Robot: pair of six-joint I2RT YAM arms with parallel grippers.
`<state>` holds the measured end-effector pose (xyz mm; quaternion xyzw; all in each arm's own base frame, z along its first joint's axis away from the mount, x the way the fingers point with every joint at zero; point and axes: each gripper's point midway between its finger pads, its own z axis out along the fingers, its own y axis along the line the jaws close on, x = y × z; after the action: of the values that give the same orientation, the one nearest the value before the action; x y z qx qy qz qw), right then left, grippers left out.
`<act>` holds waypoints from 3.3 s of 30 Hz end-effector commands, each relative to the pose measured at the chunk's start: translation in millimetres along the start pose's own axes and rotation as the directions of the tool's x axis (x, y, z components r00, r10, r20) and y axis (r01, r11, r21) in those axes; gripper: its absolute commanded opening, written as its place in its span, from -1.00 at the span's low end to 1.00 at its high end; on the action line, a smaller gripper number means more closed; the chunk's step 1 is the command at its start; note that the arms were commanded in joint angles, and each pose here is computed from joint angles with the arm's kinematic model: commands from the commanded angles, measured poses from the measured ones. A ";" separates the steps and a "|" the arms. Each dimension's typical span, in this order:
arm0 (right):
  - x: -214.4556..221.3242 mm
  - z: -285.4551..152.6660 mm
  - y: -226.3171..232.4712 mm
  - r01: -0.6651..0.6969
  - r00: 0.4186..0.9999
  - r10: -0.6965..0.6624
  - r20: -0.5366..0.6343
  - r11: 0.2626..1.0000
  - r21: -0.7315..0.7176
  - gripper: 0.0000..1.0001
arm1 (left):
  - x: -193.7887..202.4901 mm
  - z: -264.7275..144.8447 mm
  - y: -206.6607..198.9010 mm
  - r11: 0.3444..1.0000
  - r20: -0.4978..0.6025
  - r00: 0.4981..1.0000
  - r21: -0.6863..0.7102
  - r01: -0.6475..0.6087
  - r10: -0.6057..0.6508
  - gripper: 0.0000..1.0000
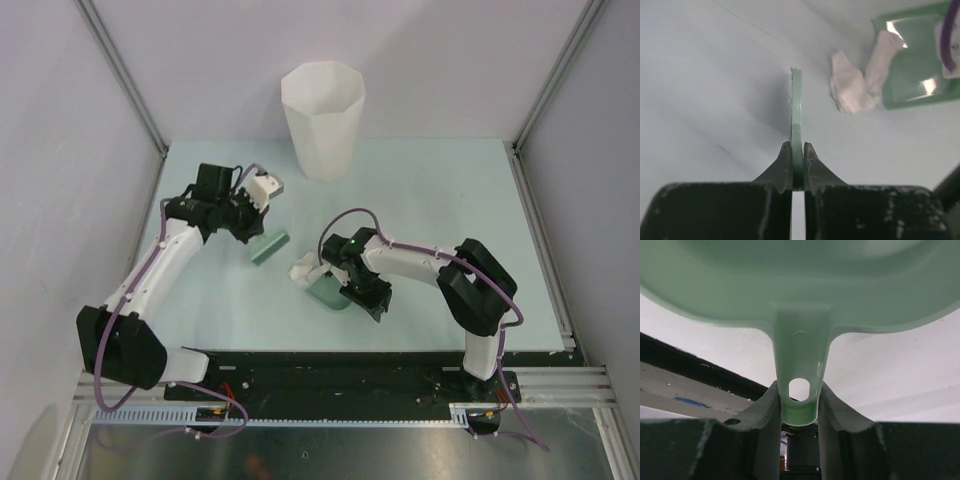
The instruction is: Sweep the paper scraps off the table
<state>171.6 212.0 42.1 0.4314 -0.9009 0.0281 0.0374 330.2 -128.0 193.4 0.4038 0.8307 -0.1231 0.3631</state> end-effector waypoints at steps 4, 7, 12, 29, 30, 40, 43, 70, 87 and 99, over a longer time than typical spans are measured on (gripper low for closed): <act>10.0 1.3 14.7 0.055 0.995 -0.058 -0.080 0.998 -0.034 -1.00 | 28.5 8.5 -42.8 0.983 -0.053 0.995 0.161 0.089 -0.081 -1.00; 6.0 8.1 11.9 0.061 0.993 -0.064 -0.097 0.998 -0.028 -1.00 | 18.6 19.4 -48.0 0.967 -0.048 0.994 0.228 0.111 -0.102 -1.00; -28.6 5.4 7.1 0.054 0.998 -0.053 0.012 0.998 -0.041 -1.00 | -4.5 31.1 -82.7 0.915 -0.006 0.996 0.396 0.079 -0.084 -1.00; -54.0 -19.7 3.4 0.018 0.987 -0.005 0.160 0.997 -0.079 -1.00 | -24.6 -21.8 -58.4 0.968 0.121 0.989 0.245 0.048 -0.080 -1.00; -54.2 -22.1 3.4 0.017 0.986 -0.003 0.168 0.997 -0.079 -1.00 | -24.1 -26.6 -48.2 0.974 0.129 0.987 0.219 0.067 -0.097 -1.00; -47.4 -56.8 -27.6 -0.054 0.976 0.048 0.211 0.998 0.022 -1.00 | -26.9 -76.4 13.5 0.993 0.212 0.971 -0.015 0.116 -0.110 -0.99; -55.1 -82.3 -51.2 -0.106 0.960 0.085 0.266 0.992 0.068 -1.00 | -8.6 -65.6 13.4 0.991 0.165 0.978 -0.015 0.130 -0.126 -1.00; -143.1 -297.9 -265.3 -0.520 0.672 0.024 0.740 0.726 0.449 -1.00 | 34.3 -26.4 -1.8 0.980 0.050 0.982 0.096 0.175 -0.180 -1.00; -200.5 -395.4 -364.0 -0.756 0.559 -0.338 0.757 0.167 0.633 -1.00 | 41.0 -15.4 -2.1 0.972 0.019 0.979 0.124 0.199 -0.203 -1.00; -177.9 -452.5 -363.7 -0.530 0.801 -0.494 0.339 -0.322 0.784 -1.00 | 40.5 -16.5 -3.5 0.973 0.026 0.981 0.128 0.190 -0.194 -1.00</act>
<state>621.3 188.9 404.0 0.2740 -0.5415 0.5165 -0.6041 301.3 -93.1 173.9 0.3286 0.8598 -0.2043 0.3331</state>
